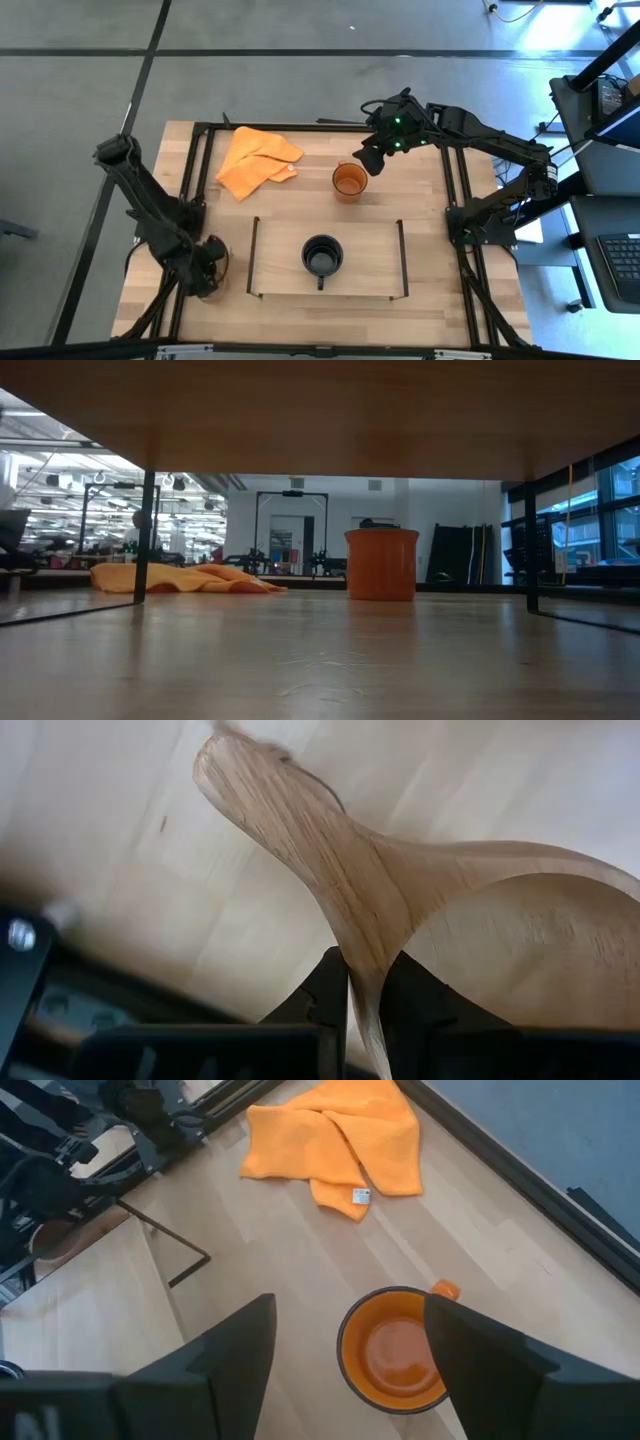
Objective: Stack small to large cups/mugs on shelf
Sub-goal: Put the brown mug on the shelf
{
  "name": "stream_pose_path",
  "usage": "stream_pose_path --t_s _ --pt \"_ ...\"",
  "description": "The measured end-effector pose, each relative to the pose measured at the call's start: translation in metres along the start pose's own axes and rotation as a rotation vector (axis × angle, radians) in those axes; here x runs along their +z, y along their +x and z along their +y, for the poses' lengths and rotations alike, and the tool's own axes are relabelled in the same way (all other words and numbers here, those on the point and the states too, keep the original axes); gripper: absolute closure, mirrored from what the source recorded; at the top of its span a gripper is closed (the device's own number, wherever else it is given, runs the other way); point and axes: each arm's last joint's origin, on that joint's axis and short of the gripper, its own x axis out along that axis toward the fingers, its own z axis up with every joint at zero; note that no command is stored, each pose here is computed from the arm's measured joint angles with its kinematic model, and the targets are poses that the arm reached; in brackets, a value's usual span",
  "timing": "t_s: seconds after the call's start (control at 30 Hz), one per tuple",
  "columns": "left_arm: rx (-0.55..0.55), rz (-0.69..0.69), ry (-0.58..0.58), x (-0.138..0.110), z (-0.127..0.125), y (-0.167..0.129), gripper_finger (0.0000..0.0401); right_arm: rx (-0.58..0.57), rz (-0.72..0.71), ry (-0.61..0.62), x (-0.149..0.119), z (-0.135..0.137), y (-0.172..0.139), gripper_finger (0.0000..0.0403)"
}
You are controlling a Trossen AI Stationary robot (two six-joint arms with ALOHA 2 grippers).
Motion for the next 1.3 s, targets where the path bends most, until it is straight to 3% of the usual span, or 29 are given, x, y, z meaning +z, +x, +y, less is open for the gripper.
stream_pose_path --t_s 0.37,0.5,0.77,1.3 --pt "0.072 -0.030 -0.014 -0.008 -0.008 0.014 0.0361 0.002 -0.002 0.008 0.000 0.000 0.000 0.0148" --pt "0.055 -0.058 0.059 -0.007 -0.016 0.004 0.0359 -0.010 -0.007 0.036 0.000 0.000 0.000 0.0148" --pt "0.062 -0.096 0.082 -0.006 -0.027 -0.026 0.0335 -0.027 -0.014 0.062 0.001 -0.002 0.000 0.0148" --pt "0.071 -0.077 0.131 -0.019 -0.017 -0.006 0.0326 -0.051 -0.024 0.063 0.001 -0.002 0.000 0.0148"
